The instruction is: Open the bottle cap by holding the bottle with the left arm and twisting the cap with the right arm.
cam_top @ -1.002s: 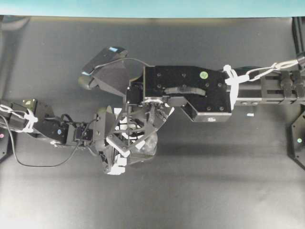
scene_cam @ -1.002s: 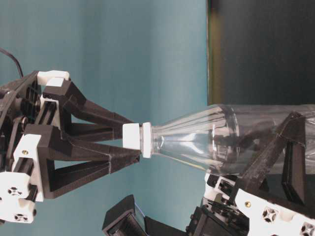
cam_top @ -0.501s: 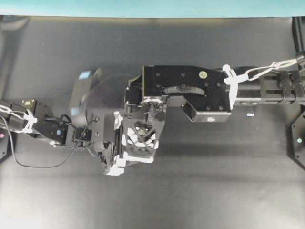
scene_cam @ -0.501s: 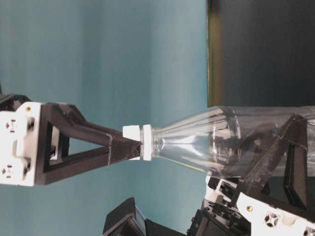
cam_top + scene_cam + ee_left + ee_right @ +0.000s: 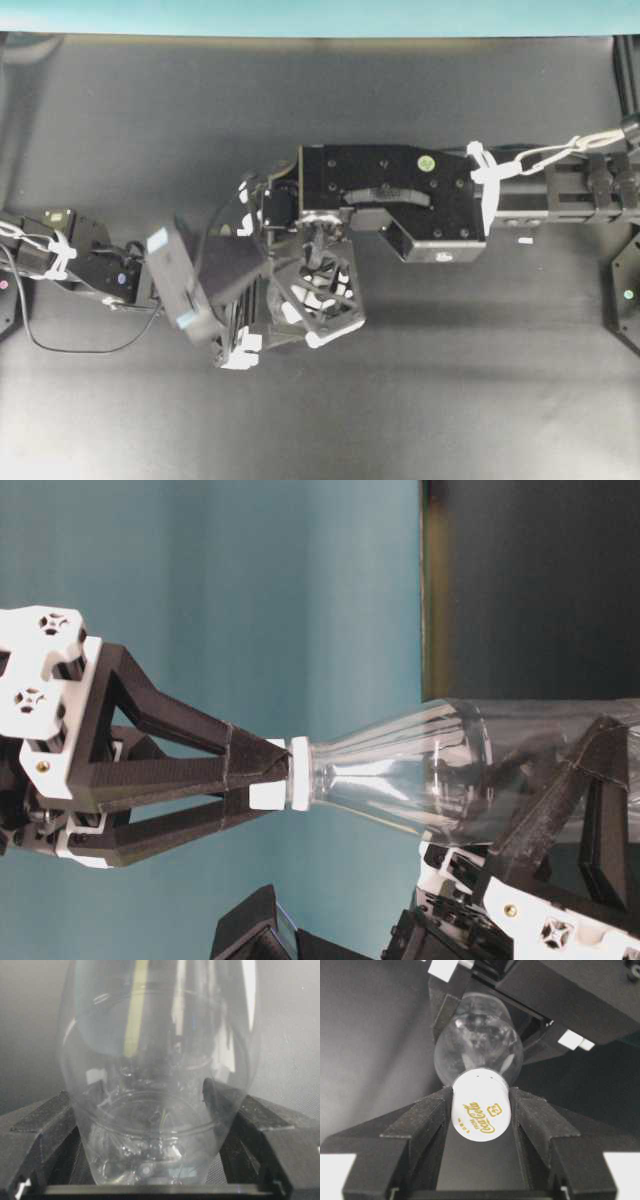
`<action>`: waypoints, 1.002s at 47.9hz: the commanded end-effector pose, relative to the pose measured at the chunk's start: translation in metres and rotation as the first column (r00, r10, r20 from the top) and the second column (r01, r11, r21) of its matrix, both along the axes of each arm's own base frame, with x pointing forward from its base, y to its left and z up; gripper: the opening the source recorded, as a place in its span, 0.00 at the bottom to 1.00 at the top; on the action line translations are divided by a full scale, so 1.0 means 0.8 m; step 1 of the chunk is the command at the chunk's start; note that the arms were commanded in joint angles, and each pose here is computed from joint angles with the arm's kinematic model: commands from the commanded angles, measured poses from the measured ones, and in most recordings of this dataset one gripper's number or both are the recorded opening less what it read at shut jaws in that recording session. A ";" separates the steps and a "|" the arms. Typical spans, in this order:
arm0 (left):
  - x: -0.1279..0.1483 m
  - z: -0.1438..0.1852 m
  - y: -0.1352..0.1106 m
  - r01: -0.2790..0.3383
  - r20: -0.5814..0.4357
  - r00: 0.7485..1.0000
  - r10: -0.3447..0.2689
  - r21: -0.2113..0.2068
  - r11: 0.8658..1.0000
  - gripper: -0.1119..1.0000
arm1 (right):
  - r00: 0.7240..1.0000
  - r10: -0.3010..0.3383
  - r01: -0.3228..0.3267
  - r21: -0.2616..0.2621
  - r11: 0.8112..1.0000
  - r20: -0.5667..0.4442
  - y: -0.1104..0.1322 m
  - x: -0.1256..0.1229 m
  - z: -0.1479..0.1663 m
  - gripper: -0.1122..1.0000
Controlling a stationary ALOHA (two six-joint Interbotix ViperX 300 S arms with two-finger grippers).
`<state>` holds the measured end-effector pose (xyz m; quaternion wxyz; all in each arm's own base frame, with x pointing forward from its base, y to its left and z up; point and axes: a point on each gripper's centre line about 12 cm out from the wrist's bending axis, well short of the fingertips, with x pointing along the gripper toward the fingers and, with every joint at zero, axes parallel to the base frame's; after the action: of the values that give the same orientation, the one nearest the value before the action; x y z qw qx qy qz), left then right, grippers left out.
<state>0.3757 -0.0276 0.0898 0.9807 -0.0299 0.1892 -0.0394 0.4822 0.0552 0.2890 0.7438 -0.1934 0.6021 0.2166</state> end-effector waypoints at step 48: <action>-0.005 -0.006 -0.004 0.009 -0.020 1.000 -0.010 -0.003 1.000 0.83 | 0.991 -0.117 0.118 -0.002 0.993 0.069 0.019 -0.018 0.037 0.78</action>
<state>0.3748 -0.0275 0.0886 0.9804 -0.0304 0.1907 -0.0387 0.4760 0.0540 0.2989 0.7614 -0.1739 0.6015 0.1680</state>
